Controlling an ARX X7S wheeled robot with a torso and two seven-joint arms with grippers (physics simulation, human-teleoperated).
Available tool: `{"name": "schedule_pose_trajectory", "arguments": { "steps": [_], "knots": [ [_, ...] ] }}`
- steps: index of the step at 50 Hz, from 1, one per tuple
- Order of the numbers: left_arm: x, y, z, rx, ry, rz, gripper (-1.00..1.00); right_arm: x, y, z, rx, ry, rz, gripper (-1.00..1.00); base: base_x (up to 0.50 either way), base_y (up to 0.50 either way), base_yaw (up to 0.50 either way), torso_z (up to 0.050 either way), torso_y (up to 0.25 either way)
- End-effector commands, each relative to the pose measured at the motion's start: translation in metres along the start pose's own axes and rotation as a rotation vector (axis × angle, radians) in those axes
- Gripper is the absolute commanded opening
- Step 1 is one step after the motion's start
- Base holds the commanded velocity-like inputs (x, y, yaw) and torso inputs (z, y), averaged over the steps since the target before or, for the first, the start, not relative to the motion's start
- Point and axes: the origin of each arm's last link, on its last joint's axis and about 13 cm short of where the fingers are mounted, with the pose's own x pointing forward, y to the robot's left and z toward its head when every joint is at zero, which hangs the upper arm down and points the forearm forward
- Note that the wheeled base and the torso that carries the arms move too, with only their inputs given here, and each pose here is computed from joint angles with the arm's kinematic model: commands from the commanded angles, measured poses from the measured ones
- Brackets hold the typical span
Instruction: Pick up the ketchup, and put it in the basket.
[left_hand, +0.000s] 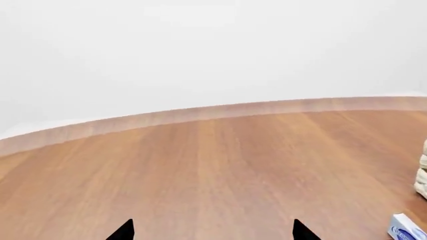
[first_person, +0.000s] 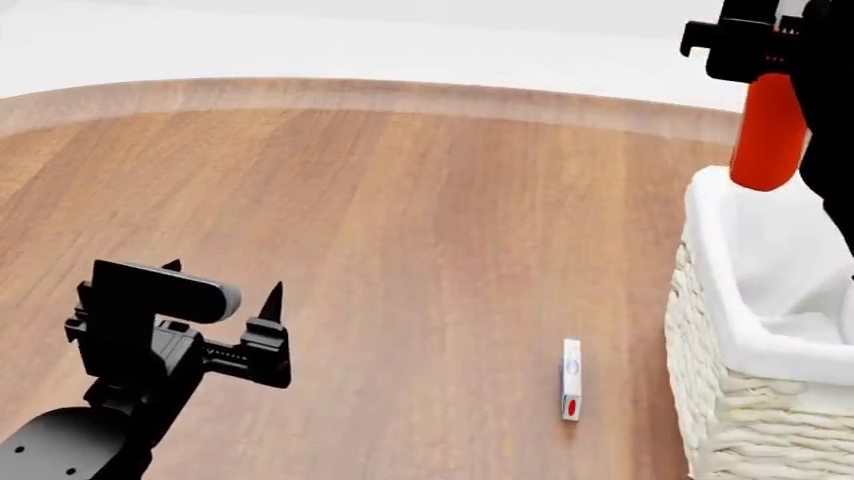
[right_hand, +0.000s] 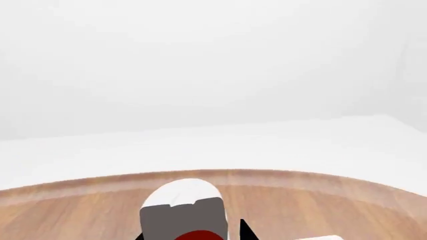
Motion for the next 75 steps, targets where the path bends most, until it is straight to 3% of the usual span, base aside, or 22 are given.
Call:
{"name": "schedule_pose_trajectory", "arguments": {
  "steps": [1,12,25,51,75],
  "knots": [
    [-0.007,-0.005,0.005,0.041,-0.060,0.001,1.00,0.012,-0.012,-0.004,-0.019,-0.031,-0.035,-1.00,0.00,0.00,0.00,0.000,0.000],
    [-0.008,-0.006,-0.003,0.055,-0.055,-0.014,1.00,0.022,-0.023,-0.026,-0.079,0.009,-0.081,-1.00,0.00,0.00,0.00,0.000,0.000],
    [-0.013,-0.006,-0.003,0.061,-0.078,-0.013,1.00,0.027,-0.029,-0.060,-0.087,0.038,-0.106,-1.00,0.00,0.00,0.00,0.000,0.001],
    [-0.015,-0.004,-0.009,0.057,-0.071,-0.016,1.00,0.023,-0.039,-0.119,-0.042,0.096,-0.095,-1.00,0.00,0.00,0.00,0.000,0.000],
    [-0.020,-0.003,-0.016,0.045,-0.067,-0.022,1.00,0.019,-0.038,-0.147,-0.005,0.116,-0.094,-1.00,0.00,0.00,0.00,0.000,0.000]
  ]
}}
